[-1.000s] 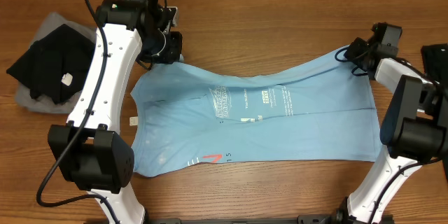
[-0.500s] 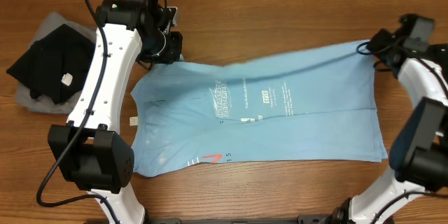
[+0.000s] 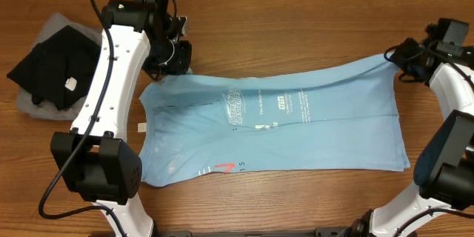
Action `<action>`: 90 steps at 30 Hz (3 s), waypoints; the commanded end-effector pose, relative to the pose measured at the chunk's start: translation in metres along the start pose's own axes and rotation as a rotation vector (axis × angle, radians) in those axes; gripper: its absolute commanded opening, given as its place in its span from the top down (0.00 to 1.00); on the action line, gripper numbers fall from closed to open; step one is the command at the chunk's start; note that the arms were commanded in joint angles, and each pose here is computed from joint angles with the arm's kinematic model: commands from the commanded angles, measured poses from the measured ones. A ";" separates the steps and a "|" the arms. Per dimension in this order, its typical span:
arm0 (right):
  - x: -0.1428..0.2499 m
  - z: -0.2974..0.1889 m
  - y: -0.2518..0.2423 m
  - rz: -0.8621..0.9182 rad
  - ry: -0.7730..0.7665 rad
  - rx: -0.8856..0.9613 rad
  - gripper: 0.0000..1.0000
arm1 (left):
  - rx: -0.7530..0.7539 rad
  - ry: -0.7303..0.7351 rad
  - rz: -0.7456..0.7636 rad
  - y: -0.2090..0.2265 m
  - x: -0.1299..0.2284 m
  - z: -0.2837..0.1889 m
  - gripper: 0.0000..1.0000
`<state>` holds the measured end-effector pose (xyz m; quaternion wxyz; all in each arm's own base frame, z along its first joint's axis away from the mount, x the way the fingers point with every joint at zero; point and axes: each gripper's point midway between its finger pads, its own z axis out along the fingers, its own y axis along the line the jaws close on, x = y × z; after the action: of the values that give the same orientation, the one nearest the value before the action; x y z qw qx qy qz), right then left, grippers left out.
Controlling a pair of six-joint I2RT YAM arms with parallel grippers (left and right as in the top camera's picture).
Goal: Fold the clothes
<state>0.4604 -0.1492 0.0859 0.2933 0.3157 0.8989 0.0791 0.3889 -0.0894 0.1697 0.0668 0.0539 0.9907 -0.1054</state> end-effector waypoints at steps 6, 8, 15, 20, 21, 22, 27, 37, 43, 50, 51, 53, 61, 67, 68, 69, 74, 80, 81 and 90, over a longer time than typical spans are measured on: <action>-0.002 -0.029 -0.025 0.097 0.032 0.042 0.96 | -0.056 0.033 -0.009 0.018 0.014 -0.012 0.96; 0.001 -0.035 -0.034 0.132 0.046 0.059 0.96 | -0.057 0.043 -0.022 0.022 0.017 -0.013 0.96; 0.015 -0.048 -0.059 0.241 0.116 0.089 0.96 | -0.060 0.085 -0.013 0.026 0.027 -0.015 0.96; 0.026 -0.051 -0.063 0.255 0.161 0.109 0.96 | -0.086 0.102 -0.011 0.031 0.032 -0.015 0.96; 0.028 -0.051 -0.064 0.256 0.167 0.111 0.96 | -0.091 0.105 -0.011 0.031 0.032 -0.016 0.96; 0.030 -0.051 -0.064 0.258 0.173 0.113 0.96 | -0.104 0.111 -0.012 0.034 0.034 -0.016 0.95; 0.044 -0.056 -0.074 0.266 0.222 0.177 0.96 | -0.134 0.131 -0.013 0.039 0.039 -0.017 0.94; 0.058 -0.061 -0.083 0.272 0.271 0.238 0.96 | -0.133 0.167 -0.017 0.038 0.047 -0.018 0.86; 0.068 -0.065 -0.087 0.278 0.312 0.263 0.96 | -0.133 0.190 -0.020 0.038 0.053 -0.018 0.78; 0.079 -0.072 -0.096 0.276 0.352 0.326 0.62 | -0.079 0.166 -0.025 0.029 0.047 -0.016 0.56; 0.080 -0.074 -0.100 0.272 0.353 0.353 0.46 | -0.071 0.165 -0.026 0.027 0.047 -0.016 0.54; 0.081 -0.077 -0.107 0.271 0.354 0.387 0.39 | -0.050 0.163 -0.027 0.024 0.046 -0.016 0.51; 0.082 -0.072 -0.070 0.299 0.412 0.088 0.35 | 0.041 0.153 -0.033 0.008 0.044 -0.016 0.40; 0.081 -0.078 -0.022 0.216 0.448 -0.213 0.40 | 0.059 0.134 -0.009 0.002 0.038 0.005 0.44; 0.081 -0.080 -0.020 0.220 0.449 -0.228 0.40 | 0.060 0.133 -0.007 0.000 0.037 0.012 0.44; 0.080 -0.083 -0.017 0.220 0.449 -0.244 0.42 | 0.060 0.126 -0.011 -0.001 0.036 0.021 0.44; 0.069 -0.113 0.001 0.195 0.388 -0.308 0.44 | 0.027 0.045 0.017 0.007 0.022 0.064 0.53; 0.061 -0.151 0.025 0.129 0.303 -0.358 0.43 | -0.085 0.017 0.022 0.033 0.023 0.091 0.57; 0.061 -0.156 0.028 0.123 0.292 -0.363 0.43 | -0.091 0.010 0.023 0.035 0.023 0.096 0.57; 0.065 -0.165 0.040 0.095 0.290 -0.376 0.43 | -0.103 -0.055 0.032 0.045 0.025 0.133 0.59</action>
<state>0.3413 -0.0751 0.1928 0.1999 0.2960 0.8851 0.2984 0.3874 -0.0770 0.0299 0.0907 0.0669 0.9915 -0.0651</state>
